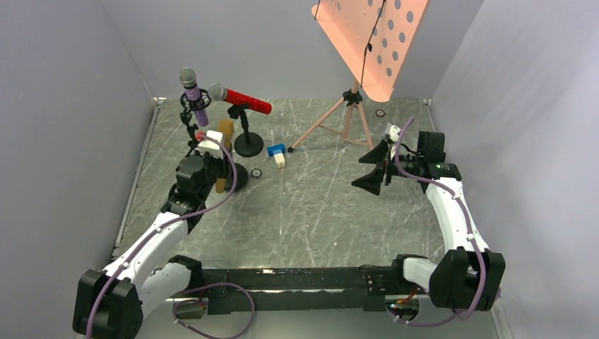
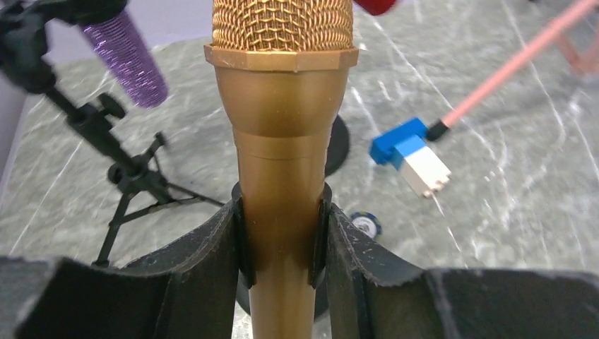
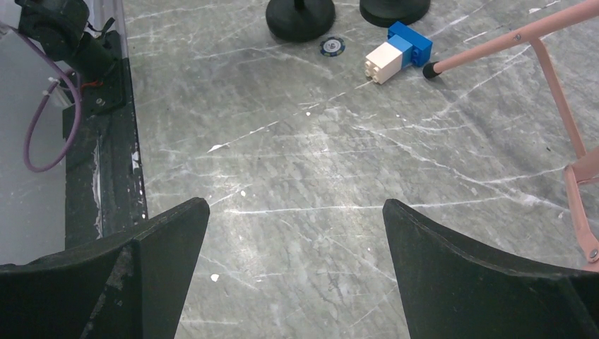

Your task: Attach the microphones to the stand

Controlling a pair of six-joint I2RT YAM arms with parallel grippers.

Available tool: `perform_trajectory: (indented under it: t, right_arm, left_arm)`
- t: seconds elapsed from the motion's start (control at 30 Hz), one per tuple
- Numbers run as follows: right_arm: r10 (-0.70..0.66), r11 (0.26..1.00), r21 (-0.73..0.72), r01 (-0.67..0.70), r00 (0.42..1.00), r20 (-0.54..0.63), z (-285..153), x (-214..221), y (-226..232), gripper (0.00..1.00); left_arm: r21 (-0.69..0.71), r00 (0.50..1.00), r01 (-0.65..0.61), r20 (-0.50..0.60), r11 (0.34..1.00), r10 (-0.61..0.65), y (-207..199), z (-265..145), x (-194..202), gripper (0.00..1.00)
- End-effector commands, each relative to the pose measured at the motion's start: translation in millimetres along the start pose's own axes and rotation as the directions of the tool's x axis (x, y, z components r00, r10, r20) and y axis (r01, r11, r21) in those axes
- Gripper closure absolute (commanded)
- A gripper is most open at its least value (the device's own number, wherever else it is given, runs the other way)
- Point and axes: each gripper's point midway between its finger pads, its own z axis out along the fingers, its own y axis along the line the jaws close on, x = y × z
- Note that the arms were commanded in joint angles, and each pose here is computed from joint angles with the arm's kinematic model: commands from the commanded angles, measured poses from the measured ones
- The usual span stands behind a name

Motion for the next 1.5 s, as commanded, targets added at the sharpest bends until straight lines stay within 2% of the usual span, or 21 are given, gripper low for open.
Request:
perform_trajectory:
  t: [0.0,0.23,0.37,0.53,0.63,0.7,0.9,0.93,0.97,1.33,1.47]
  right_arm:
    - [-0.063,0.998,-0.021,0.064,0.997,0.040,-3,-12,6,0.00]
    - [-0.063,0.998,-0.022,0.064,0.997,0.040,-3,-12,6,0.00]
    - [-0.056,0.998,-0.025,0.057,0.998,0.038,-3,-10,5,0.00]
    - [-0.051,0.998,-0.031,0.052,0.998,0.039,-2,-10,6,0.00]
    - [-0.048,0.998,-0.035,0.050,0.998,0.041,-2,-10,6,0.00]
    - [-0.047,0.998,-0.037,0.048,0.998,0.041,-2,-10,7,0.00]
    - [-0.059,0.998,-0.025,0.060,0.998,0.032,-3,-9,5,0.00]
    - [-0.061,0.998,-0.022,0.062,0.998,0.030,-3,-9,5,0.00]
    - [-0.062,0.998,-0.019,0.063,0.998,0.028,-3,-8,4,0.00]
    - [-0.100,0.993,0.065,0.101,0.995,-0.008,-14,-5,-9,0.00]
    - [-0.103,0.983,0.155,0.098,0.994,0.028,-36,-16,-19,0.00]
  left_arm:
    - [-0.142,0.976,0.131,0.189,0.981,-0.103,41,8,-44,0.94]
    - [-0.180,0.979,0.141,0.173,0.973,-0.110,51,5,-36,0.93]
    - [-0.118,0.980,0.129,0.170,0.985,-0.108,40,-5,-43,0.93]
    - [-0.065,0.992,0.103,0.078,0.992,-0.098,28,-13,-28,0.93]
    - [-0.079,0.993,0.098,0.070,0.992,-0.093,27,-16,-18,0.92]
    - [-0.090,0.992,0.112,0.062,0.990,-0.106,28,-15,-12,0.82]
    - [-0.144,0.984,0.180,0.042,0.973,-0.176,35,-22,-3,0.15]
    - [-0.156,0.982,0.188,0.054,0.970,-0.181,37,-26,-5,0.05]
    - [-0.162,0.981,0.191,0.065,0.968,-0.183,38,-30,-8,0.01]
    - [-0.037,0.985,0.159,0.070,0.987,-0.156,20,-85,-58,0.01]
    - [0.034,0.975,0.206,0.074,0.978,-0.208,9,-111,-85,0.01]
